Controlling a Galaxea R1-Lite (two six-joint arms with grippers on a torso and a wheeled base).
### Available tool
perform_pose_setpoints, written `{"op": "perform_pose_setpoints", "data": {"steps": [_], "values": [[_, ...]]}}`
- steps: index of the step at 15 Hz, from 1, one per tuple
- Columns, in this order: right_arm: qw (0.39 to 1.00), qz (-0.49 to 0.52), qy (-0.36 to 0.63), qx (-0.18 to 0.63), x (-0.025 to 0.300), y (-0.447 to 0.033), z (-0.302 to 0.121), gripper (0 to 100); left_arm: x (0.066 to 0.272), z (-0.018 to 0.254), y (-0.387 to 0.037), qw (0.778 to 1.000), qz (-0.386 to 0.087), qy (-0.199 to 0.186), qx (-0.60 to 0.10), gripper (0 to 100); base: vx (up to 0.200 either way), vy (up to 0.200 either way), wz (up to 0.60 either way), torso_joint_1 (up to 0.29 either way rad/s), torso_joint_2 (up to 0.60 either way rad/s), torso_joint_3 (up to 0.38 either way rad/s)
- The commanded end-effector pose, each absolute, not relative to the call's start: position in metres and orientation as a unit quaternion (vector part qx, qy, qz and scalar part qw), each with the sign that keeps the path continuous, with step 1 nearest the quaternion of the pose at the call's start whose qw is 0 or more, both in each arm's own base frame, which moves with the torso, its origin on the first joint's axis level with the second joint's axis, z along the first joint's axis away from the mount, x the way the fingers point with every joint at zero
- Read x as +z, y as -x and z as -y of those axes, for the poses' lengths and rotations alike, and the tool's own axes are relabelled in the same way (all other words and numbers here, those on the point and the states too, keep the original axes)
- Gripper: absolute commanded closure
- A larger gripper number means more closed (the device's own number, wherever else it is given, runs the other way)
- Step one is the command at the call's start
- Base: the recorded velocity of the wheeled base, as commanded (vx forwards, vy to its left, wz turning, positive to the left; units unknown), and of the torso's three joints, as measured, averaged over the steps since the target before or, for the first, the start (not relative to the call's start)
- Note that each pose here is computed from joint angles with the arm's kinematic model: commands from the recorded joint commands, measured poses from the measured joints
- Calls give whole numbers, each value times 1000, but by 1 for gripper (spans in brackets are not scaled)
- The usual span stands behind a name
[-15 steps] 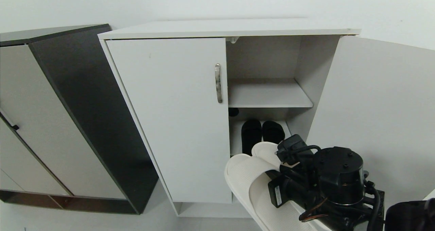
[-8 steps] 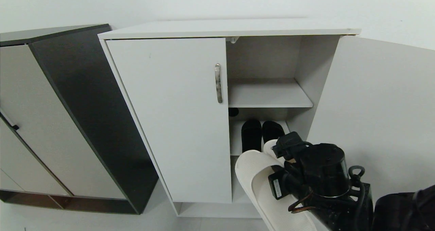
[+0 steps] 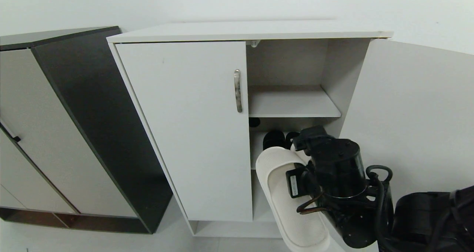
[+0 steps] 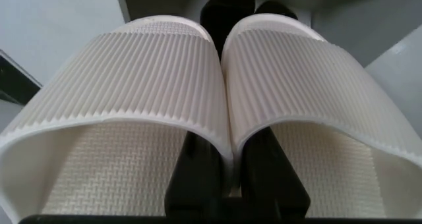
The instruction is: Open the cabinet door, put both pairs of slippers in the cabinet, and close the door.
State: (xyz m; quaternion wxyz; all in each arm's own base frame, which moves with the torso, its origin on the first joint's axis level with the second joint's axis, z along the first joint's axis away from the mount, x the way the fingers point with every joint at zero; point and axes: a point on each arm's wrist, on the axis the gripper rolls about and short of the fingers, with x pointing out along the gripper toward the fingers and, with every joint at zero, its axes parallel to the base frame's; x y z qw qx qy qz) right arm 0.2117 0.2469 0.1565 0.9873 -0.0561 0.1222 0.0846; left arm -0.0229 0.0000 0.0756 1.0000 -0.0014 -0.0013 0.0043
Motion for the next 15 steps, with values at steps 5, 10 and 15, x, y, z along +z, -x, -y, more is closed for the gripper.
{"op": "perform_pose_setpoints", "data": {"steps": [5, 10, 15], "values": [[997, -66, 12, 26, 194, -221, -254, 100, 76, 0, 23, 1000, 1, 2, 5, 100, 0, 0, 0, 0, 0, 0], [997, -73, 4, 16, 223, -230, -260, 100, 76, 0, 23, 1000, 1, 2, 5, 100, 0, 0, 0, 0, 0, 0], [996, -91, 4, -8, 224, -237, -258, 100, 76, 0, 23, 1000, 1, 2, 5, 100, 0, 0, 0, 0, 0, 0]]}}
